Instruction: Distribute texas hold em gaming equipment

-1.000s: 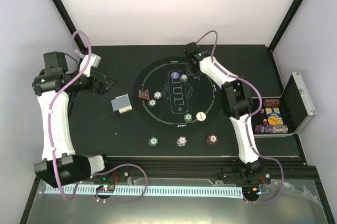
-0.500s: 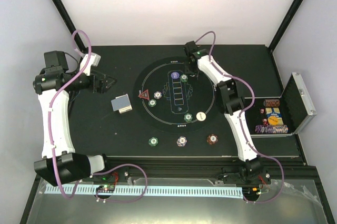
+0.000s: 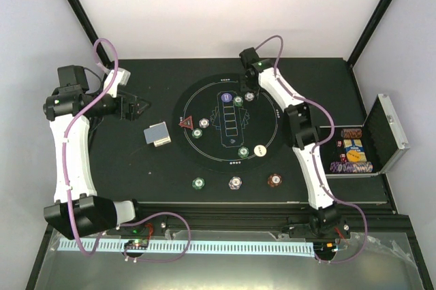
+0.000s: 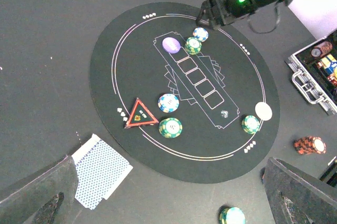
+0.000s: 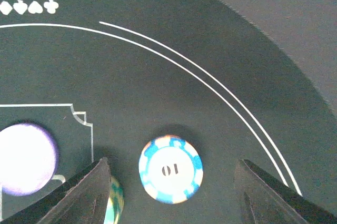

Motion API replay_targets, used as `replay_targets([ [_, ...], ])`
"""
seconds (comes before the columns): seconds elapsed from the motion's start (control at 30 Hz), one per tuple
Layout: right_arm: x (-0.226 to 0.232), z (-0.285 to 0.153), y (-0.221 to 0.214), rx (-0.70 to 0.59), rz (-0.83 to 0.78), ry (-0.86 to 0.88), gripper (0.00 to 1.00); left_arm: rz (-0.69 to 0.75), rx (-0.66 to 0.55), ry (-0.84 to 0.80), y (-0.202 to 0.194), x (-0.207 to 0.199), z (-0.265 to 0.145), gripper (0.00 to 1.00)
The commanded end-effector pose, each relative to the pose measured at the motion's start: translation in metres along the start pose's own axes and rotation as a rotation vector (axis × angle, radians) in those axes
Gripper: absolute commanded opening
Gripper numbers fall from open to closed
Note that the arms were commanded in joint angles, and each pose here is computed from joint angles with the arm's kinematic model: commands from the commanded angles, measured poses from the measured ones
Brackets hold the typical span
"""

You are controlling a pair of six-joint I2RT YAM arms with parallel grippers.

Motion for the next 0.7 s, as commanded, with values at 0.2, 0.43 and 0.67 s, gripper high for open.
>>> replay_targets([
  [0.2, 0.007, -0.168, -0.039, -0.188, -0.027, 0.025, 0.69, 0.014, -0.024, 0.013, 0.0, -0.004, -0.006, 0.99],
  [0.43, 0.078, -0.201, -0.178, -0.139, -0.142, 0.124, 0.77, 0.025, -0.015, 0.022, -0.007, -0.006, -0.009, 0.99],
  [0.67, 0.118, -0.194, -0.277, -0.019, -0.198, 0.251, 0.81, 0.033, -0.023, 0.014, -0.008, -0.011, -0.012, 0.99],
])
Point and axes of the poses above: each gripper's point midway between its finger pads, its own z axis out along the fingers, its own x axis along the line the jaws close on, y = z × x, the point moved 10 cm from there along -z, back along the fingers, and after that the axes turned 12 degrees about -z, right-handed, at the moved point
